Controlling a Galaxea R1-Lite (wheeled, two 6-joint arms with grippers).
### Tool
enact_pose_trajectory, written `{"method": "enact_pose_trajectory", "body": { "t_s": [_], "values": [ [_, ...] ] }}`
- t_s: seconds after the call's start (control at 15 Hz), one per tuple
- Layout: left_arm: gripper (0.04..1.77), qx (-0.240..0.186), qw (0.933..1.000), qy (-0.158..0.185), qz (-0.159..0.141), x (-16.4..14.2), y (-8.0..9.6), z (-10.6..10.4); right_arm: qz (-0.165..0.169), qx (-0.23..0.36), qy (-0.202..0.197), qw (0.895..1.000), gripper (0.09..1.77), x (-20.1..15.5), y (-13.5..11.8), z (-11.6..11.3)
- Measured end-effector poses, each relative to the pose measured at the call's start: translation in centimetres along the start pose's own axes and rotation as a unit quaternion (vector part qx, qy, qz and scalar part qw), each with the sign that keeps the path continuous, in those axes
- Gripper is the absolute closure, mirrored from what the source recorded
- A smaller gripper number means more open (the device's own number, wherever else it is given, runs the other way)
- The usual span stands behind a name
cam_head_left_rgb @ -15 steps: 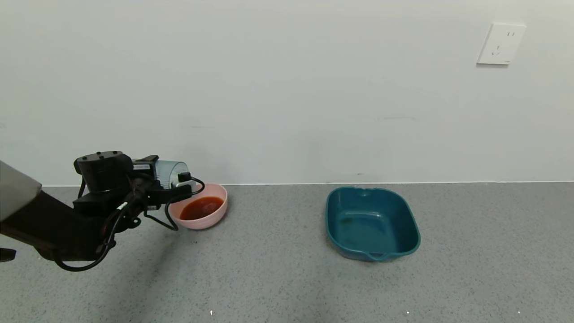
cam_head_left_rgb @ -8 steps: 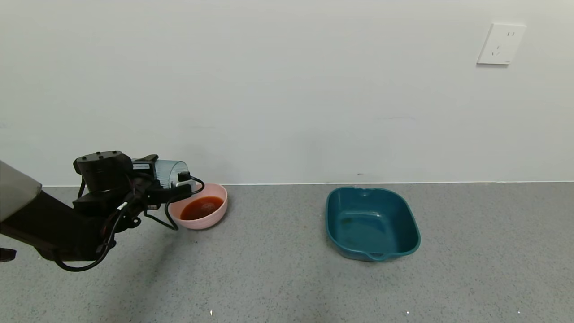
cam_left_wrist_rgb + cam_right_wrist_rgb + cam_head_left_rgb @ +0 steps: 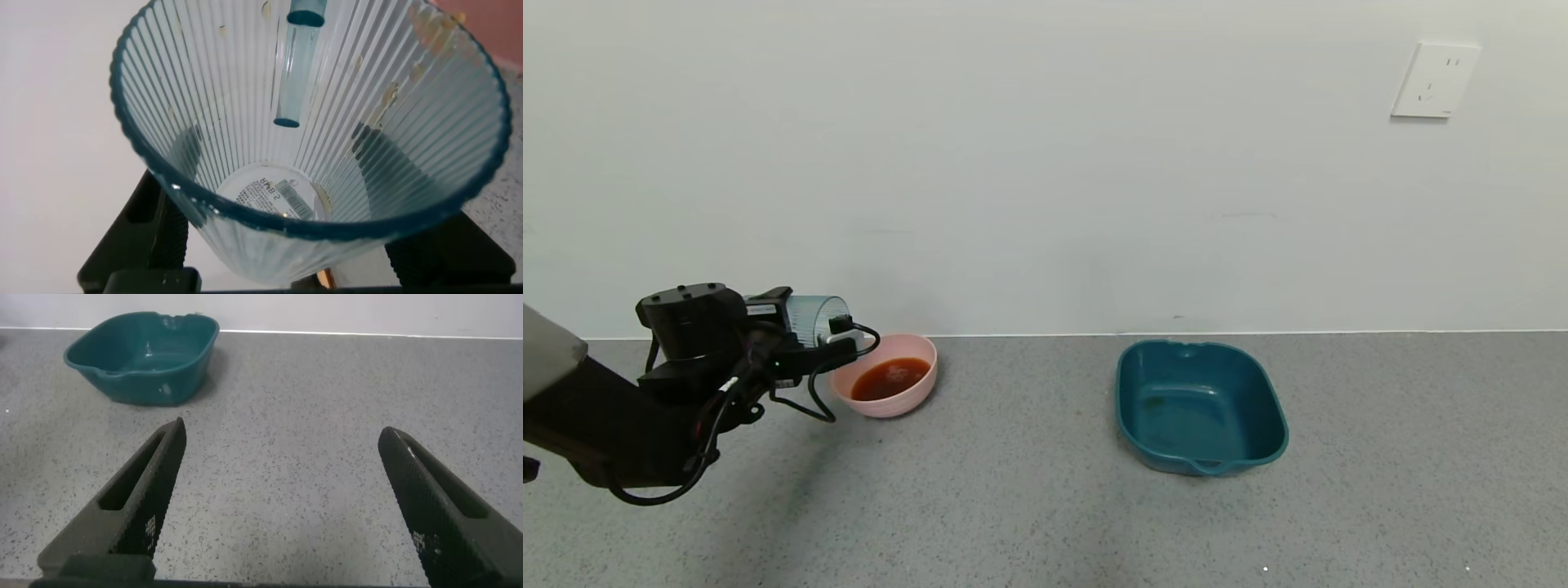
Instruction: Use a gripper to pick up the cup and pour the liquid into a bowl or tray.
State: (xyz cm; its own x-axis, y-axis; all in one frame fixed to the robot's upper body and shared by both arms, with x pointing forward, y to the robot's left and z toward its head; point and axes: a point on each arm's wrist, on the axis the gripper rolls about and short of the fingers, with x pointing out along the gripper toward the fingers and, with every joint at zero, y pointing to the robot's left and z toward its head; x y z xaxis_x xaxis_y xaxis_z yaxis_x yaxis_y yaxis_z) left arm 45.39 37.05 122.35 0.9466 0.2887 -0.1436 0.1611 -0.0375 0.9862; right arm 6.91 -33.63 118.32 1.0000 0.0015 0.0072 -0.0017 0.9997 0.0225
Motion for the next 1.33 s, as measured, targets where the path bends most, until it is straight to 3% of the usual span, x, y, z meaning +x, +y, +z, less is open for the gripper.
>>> {"method": "enact_pose_trajectory", "body": {
  "t_s": [0.27,0.93,1.13,1.33],
  "values": [
    [0.5,-0.004,0.9999,0.005,0.014,-0.2,-0.3,-0.4,0.0,0.0,0.0,1.0,0.15,0.0,0.0,0.0],
    [0.5,-0.009,0.9999,0.006,0.011,-0.3,-0.5,-0.4,0.0,0.0,0.0,1.0,0.15,0.0,0.0,0.0],
    [0.5,-0.052,0.9986,0.008,0.004,-0.6,-0.9,-0.5,0.0,0.0,0.0,1.0,0.15,0.0,0.0,0.0],
    [0.5,-0.128,0.9917,0.008,-0.001,-1.0,-1.1,-0.4,0.0,0.0,0.0,1.0,0.15,0.0,0.0,0.0]
  ]
}}
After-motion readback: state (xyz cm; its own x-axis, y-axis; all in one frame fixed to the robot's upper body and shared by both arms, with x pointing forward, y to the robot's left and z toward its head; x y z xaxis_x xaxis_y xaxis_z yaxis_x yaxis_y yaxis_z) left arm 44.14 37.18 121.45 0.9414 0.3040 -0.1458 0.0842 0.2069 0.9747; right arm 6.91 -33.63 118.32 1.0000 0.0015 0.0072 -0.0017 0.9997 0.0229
